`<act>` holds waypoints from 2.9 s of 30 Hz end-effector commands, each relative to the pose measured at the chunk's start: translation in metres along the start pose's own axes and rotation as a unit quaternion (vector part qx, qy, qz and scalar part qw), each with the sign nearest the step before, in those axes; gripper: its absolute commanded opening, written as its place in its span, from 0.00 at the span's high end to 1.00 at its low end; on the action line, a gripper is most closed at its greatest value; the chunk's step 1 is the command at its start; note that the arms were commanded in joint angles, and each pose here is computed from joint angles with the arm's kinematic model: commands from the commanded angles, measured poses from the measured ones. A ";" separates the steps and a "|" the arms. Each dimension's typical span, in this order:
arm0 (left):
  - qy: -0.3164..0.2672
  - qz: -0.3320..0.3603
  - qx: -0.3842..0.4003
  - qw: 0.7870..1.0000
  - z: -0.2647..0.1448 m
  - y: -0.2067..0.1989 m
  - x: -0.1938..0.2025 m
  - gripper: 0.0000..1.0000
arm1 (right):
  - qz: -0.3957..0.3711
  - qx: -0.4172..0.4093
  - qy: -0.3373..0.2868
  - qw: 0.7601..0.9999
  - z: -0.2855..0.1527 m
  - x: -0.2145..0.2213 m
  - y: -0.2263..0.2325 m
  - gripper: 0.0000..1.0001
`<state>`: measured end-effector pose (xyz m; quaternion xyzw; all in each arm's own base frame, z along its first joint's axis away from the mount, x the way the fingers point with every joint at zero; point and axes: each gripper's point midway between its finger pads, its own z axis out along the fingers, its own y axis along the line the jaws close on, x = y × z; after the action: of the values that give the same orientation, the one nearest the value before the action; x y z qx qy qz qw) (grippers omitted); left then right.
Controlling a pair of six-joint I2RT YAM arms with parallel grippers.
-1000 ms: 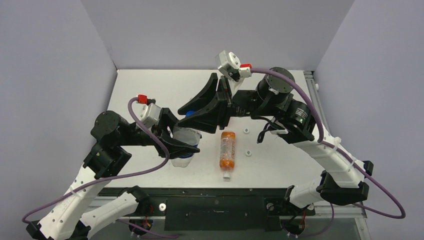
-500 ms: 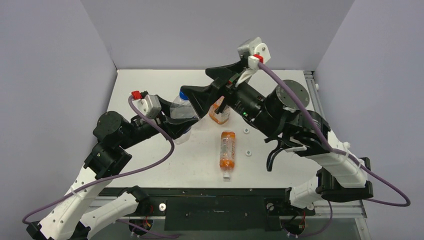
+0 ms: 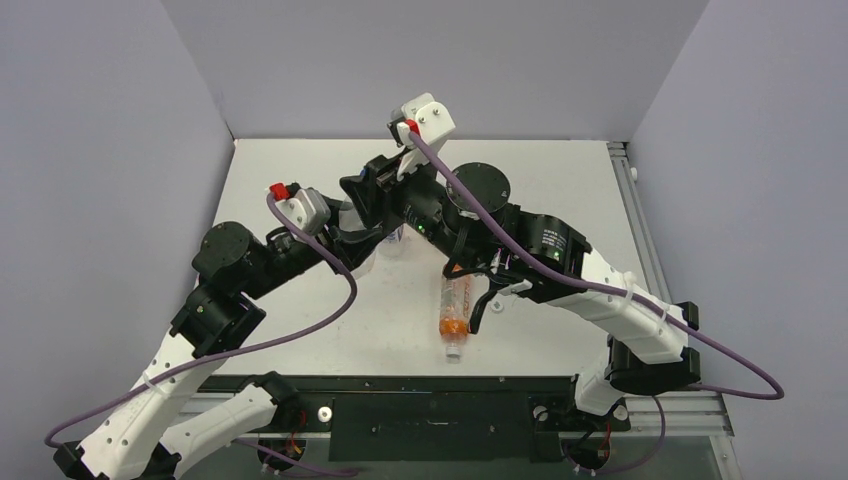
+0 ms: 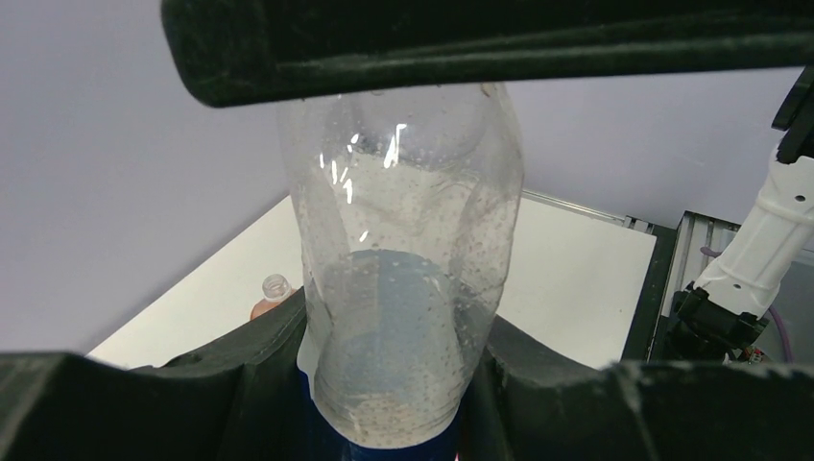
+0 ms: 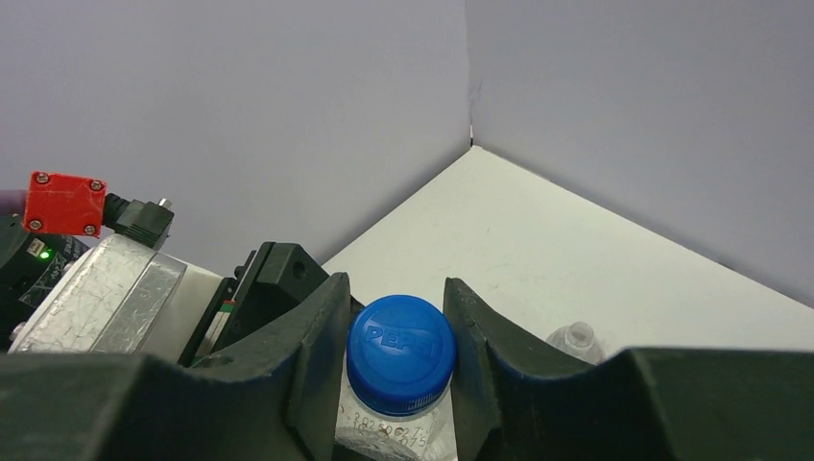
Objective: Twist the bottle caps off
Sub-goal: Unscrew the bottle cap from the plastic bottle.
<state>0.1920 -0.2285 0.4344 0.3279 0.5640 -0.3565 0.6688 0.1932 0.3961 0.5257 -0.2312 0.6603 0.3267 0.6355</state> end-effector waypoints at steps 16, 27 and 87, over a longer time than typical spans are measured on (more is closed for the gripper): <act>-0.017 -0.003 0.020 1.000 0.000 -0.008 -0.011 1.00 | 0.030 -0.012 -0.047 0.998 -0.019 -0.042 -0.010 1.00; -0.024 -0.063 0.248 0.966 -0.030 -0.093 -0.033 1.00 | 0.010 -0.281 -0.081 0.956 -0.074 -0.069 0.040 1.00; -0.019 0.019 -0.006 1.000 0.000 0.003 -0.016 1.00 | 0.041 0.064 -0.023 0.997 -0.016 -0.026 -0.033 0.56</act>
<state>0.1937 -0.2297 0.4286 0.3413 0.5737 -0.3457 0.6594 0.2019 0.3840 0.5290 -0.1982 0.6787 0.3189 0.6312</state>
